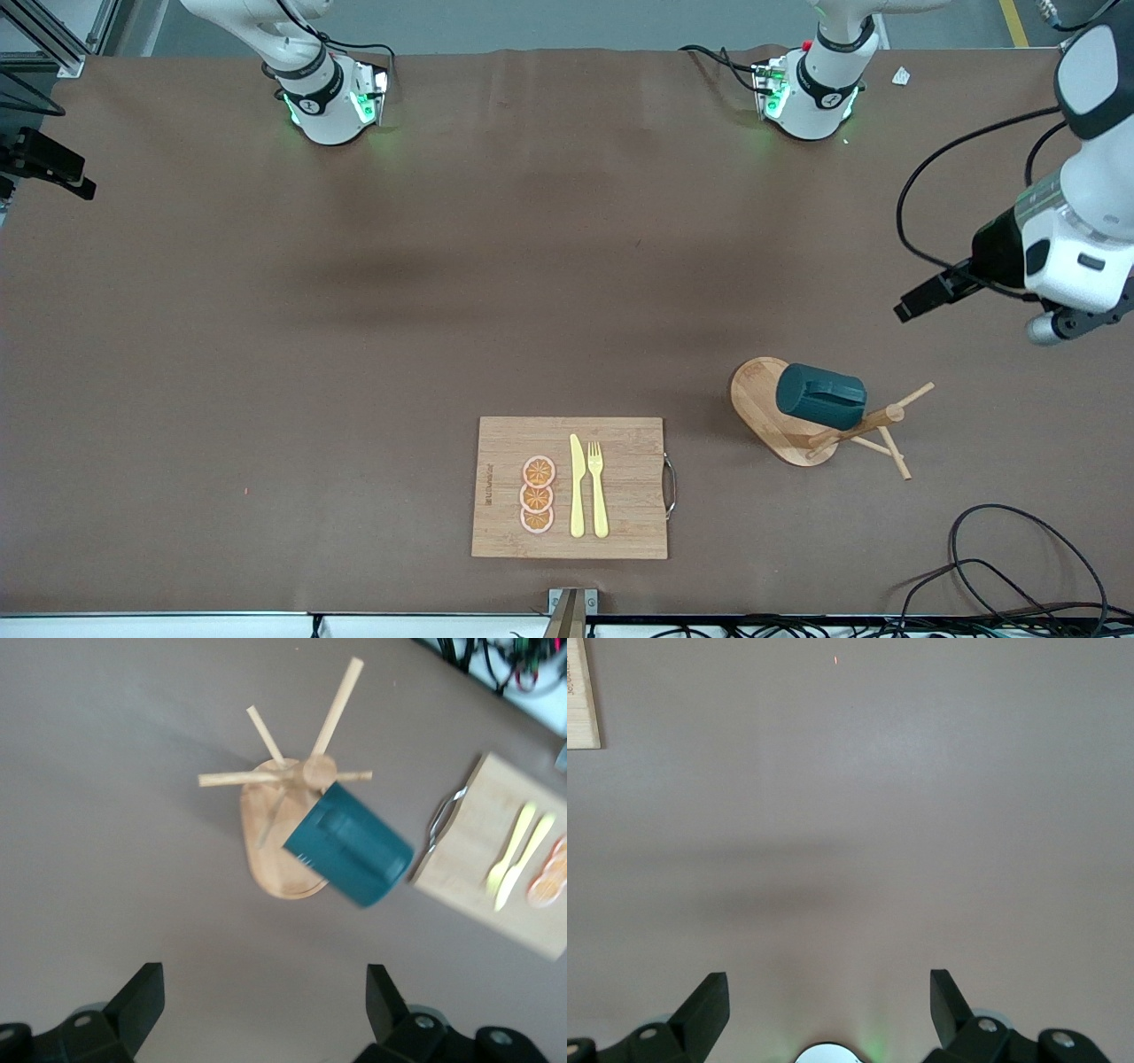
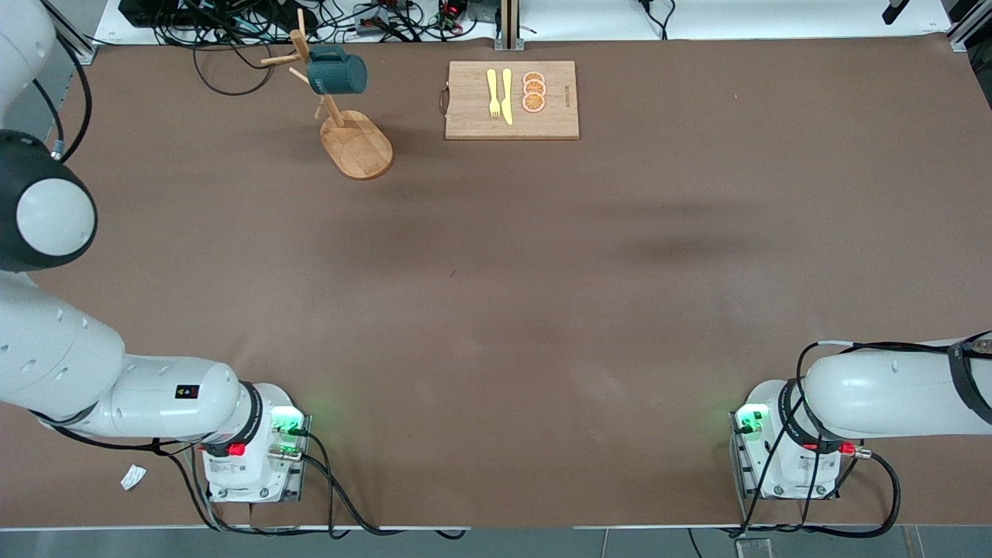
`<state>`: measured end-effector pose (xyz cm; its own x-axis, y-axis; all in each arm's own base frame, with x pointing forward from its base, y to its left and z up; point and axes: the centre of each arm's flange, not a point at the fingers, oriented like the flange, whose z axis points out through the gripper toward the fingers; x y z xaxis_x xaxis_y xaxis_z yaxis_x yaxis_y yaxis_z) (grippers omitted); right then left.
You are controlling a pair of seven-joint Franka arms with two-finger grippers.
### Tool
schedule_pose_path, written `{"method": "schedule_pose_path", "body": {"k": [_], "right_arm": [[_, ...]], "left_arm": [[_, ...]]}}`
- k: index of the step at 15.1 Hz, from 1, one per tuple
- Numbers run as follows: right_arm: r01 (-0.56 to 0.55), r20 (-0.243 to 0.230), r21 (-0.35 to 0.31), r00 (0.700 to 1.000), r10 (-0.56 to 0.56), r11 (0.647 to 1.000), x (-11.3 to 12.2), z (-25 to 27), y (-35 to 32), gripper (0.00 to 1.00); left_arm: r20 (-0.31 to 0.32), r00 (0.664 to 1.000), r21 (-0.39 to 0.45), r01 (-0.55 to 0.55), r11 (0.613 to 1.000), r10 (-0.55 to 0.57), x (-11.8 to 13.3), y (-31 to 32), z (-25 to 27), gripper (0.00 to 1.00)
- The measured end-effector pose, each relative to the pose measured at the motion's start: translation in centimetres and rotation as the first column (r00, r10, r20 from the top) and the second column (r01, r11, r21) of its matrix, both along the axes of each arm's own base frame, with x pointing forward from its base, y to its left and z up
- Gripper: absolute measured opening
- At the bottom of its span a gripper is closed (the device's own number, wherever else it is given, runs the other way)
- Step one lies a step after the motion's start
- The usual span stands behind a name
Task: Transfer cup from left to right arm and place
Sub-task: 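Close the left gripper on the teal mug's rim on the stand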
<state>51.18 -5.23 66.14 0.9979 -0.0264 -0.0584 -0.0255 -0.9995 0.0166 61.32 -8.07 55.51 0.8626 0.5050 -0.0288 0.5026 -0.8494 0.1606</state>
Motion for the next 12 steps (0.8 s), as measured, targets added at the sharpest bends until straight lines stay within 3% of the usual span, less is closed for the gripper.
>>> {"method": "schedule_pose_path", "body": {"k": [3, 7, 12], "right_arm": [[0.000, 0.000, 0.000, 1.000, 0.000, 1.000, 0.0, 0.0, 0.0, 1.00], [0.000, -0.001, 0.000, 1.000, 0.000, 1.000, 0.0, 0.0, 0.0, 1.00], [0.000, -0.001, 0.000, 1.000, 0.000, 1.000, 0.0, 0.0, 0.0, 1.00]], "left_arm": [[-0.016, 0.981, -0.063, -0.196, 0.978, 0.196, 2.0, -0.3, -2.6, 1.00], [-0.068, 0.905, -0.121, -0.425, 0.897, 0.420, 4.2, -0.6, -6.2, 1.00], [-0.165, 0.819, -0.149, -0.571, 0.807, 0.549, 5.1, -1.6, -9.1, 1.00]]}}
